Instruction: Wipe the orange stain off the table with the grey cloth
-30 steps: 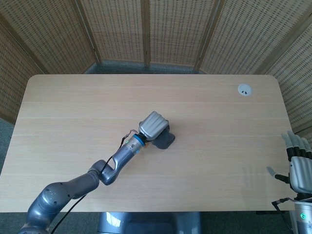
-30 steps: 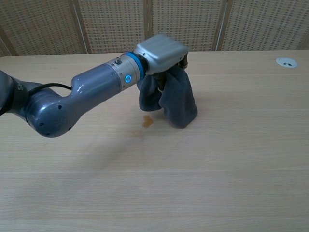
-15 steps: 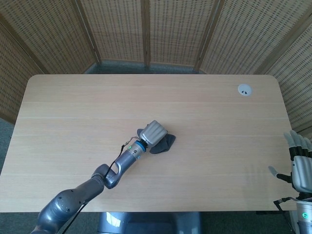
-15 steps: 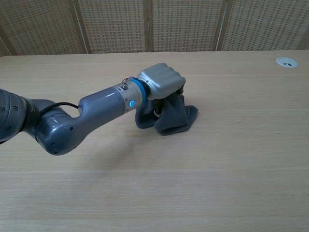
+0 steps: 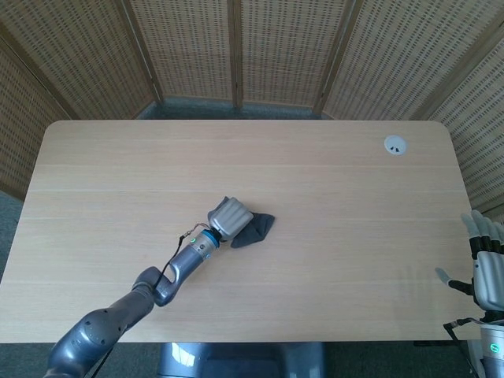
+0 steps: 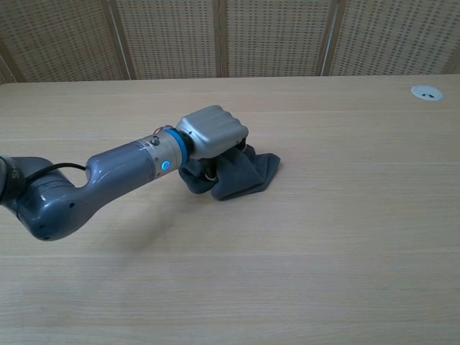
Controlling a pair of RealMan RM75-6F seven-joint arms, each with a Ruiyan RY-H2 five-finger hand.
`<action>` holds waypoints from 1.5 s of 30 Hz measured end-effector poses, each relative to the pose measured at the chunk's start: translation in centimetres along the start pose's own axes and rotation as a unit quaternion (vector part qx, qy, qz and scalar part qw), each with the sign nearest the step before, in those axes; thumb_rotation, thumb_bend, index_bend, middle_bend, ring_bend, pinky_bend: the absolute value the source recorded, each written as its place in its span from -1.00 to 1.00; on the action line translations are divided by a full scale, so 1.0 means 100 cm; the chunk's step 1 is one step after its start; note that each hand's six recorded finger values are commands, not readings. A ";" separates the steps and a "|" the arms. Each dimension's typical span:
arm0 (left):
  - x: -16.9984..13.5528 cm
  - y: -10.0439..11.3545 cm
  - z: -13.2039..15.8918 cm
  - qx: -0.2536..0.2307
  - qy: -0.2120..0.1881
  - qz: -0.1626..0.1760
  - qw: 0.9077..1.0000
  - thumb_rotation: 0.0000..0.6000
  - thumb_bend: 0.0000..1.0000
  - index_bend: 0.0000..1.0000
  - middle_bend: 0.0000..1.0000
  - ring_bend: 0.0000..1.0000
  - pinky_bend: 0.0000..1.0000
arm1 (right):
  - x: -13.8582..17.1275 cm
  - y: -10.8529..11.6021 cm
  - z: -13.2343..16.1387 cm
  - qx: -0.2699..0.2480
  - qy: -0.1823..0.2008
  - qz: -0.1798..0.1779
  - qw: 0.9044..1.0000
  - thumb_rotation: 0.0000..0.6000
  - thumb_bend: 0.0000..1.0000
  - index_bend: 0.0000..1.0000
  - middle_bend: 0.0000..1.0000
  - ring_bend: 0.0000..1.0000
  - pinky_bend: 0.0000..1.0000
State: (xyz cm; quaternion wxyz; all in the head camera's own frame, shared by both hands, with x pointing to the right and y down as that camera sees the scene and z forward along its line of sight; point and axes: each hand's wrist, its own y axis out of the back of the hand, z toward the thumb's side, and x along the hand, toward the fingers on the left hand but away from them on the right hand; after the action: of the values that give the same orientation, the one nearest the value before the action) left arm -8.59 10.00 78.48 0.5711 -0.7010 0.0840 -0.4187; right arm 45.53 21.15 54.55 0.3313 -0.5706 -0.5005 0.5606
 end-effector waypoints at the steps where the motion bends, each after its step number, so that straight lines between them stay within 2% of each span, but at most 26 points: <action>1: -0.004 -0.002 -0.005 0.001 0.001 0.000 1.000 1.00 -0.74 0.46 0.48 0.45 0.88 | 0.000 0.000 0.000 0.000 0.000 0.000 1.000 1.00 -1.00 -1.00 -1.00 -1.00 -1.00; 9: -0.030 -0.020 -0.031 0.003 0.001 -0.010 1.000 1.00 -0.75 0.46 0.48 0.45 0.88 | 0.001 -0.001 0.002 0.002 0.003 0.002 1.000 1.00 -1.00 -1.00 -1.00 -1.00 -1.00; 20: -0.056 -0.013 -0.041 0.013 -0.034 0.009 0.999 1.00 -0.75 0.46 0.48 0.45 0.88 | 0.001 -0.003 0.003 0.003 0.004 0.004 1.000 1.00 -1.00 -1.00 -1.00 -1.00 -1.00; 33: -0.025 0.000 0.002 0.006 -0.044 0.004 0.999 1.00 -0.74 0.46 0.48 0.45 0.88 | 0.000 -0.002 0.002 0.000 0.002 0.004 1.000 1.00 -1.00 -1.00 -1.00 -1.00 -1.00; 40: -0.003 0.008 0.026 -0.038 -0.025 0.007 0.999 1.00 -0.74 0.46 0.48 0.45 0.88 | -0.001 -0.003 0.000 0.000 0.000 0.005 1.000 1.00 -1.00 -1.00 -1.00 -1.00 -1.00; 45: 0.015 0.026 0.048 -0.069 -0.024 0.024 0.997 1.00 -0.75 0.46 0.48 0.45 0.88 | -0.002 -0.002 -0.001 0.001 -0.001 0.004 1.000 1.00 -1.00 -1.00 -1.00 -1.00 -1.00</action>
State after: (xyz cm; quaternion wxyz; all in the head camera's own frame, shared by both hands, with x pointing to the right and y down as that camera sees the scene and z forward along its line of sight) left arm -3.41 11.77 77.00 0.5329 -0.7464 0.1160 -0.3814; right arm 45.62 21.07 54.83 0.3289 -0.5716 -0.4982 0.5630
